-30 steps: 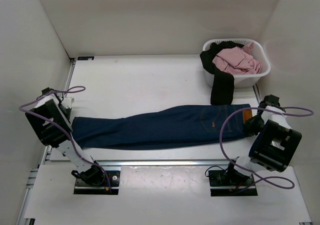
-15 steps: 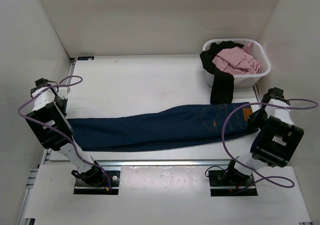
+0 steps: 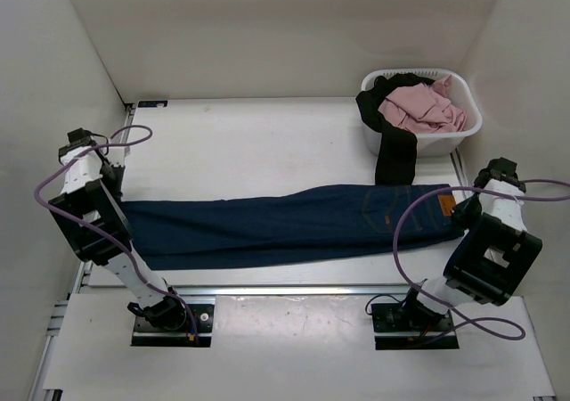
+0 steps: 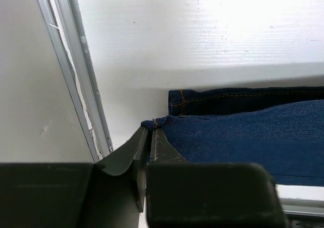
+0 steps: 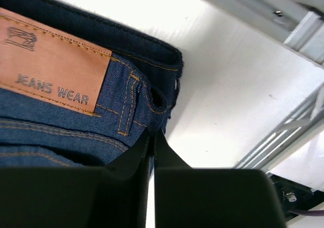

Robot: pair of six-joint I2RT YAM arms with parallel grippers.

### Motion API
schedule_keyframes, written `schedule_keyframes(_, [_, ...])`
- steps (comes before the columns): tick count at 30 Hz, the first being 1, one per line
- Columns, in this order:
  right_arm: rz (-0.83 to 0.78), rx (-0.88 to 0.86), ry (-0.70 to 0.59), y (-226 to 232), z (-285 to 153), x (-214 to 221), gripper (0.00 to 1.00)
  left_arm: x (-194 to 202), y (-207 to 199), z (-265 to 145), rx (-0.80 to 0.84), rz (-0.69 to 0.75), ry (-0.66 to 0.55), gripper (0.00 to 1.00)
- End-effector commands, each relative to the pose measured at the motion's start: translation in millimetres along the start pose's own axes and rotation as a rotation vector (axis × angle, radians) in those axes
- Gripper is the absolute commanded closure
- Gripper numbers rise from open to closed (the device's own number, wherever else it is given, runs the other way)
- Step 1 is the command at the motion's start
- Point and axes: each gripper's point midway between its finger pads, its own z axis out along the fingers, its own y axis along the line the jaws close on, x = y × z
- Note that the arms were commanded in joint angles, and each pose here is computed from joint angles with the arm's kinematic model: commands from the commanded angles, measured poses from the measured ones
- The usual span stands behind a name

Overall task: Fold and stack the trousers
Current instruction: Fold the trousers

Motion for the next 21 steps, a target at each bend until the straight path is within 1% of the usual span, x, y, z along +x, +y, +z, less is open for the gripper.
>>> schedule_keyframes(1, [0.054, -0.003, -0.132, -11, -23, -29, 1.00, -8, 13, -7, -0.050, -0.013, -0.014, 0.86])
schedule_keyframes(2, [0.052, 0.002, -0.123, -13, -21, -26, 1.00, -6, 16, -8, -0.067, -0.013, -0.003, 0.86])
schedule_keyframes(3, [0.060, 0.008, -0.111, -14, -18, -21, 1.00, 2, 11, 0, -0.049, -0.013, 0.027, 0.86])
schedule_keyframes(4, [0.056, 0.008, -0.087, -13, -13, -18, 1.00, 10, 10, 8, -0.044, -0.013, 0.060, 0.83])
schedule_keyframes(5, [0.052, 0.022, -0.062, -15, -7, -12, 0.91, 19, 6, 14, -0.031, -0.012, 0.097, 0.56])
schedule_keyframes(6, [0.058, 0.019, -0.038, -15, -2, -10, 0.72, 33, 1, 26, -0.018, -0.010, 0.156, 0.42])
schedule_keyframes(7, [0.038, 0.025, -0.006, -15, 4, -6, 0.39, 40, -1, 31, -0.014, -0.009, 0.181, 0.35])
schedule_keyframes(8, [0.035, 0.024, 0.016, -15, 8, -1, 0.36, 43, -1, 32, -0.017, -0.008, 0.194, 0.32])
schedule_keyframes(9, [0.035, 0.024, 0.016, -15, 8, -1, 0.36, 45, -2, 34, -0.017, -0.017, 0.195, 0.23])
schedule_keyframes(10, [0.041, 0.002, -0.024, -12, 2, -8, 0.35, 43, -1, 28, -0.028, -0.018, 0.178, 0.11])
schedule_keyframes(11, [0.033, -0.008, -0.043, -13, 0, -8, 0.35, 39, 2, 24, -0.041, -0.019, 0.156, 0.08])
schedule_keyframes(12, [0.040, -0.040, -0.101, -10, -13, -16, 0.35, 34, 4, 13, -0.060, -0.008, 0.126, 0.06])
schedule_keyframes(14, [0.035, -0.050, -0.141, -13, -23, -19, 0.35, 41, 6, 7, -0.081, 0.017, 0.135, 0.04])
schedule_keyframes(16, [0.014, -0.047, -0.146, -13, -35, -13, 0.35, 62, -6, 0, -0.062, 0.029, 0.182, 0.04])
schedule_keyframes(18, [-0.045, -0.083, -0.165, 2, -45, -5, 0.35, 82, -21, -3, -0.011, 0.031, 0.210, 0.04])
schedule_keyframes(19, [-0.071, -0.114, -0.155, 11, -49, 3, 0.35, 98, -33, -4, 0.009, 0.040, 0.222, 0.05])
schedule_keyframes(20, [-0.158, -0.164, -0.154, 32, -57, 18, 0.35, 107, -38, -6, 0.012, 0.040, 0.227, 0.06])
schedule_keyframes(21, [-0.200, -0.203, -0.155, 44, -61, 30, 0.35, 115, -43, -6, 0.018, 0.040, 0.234, 0.08])
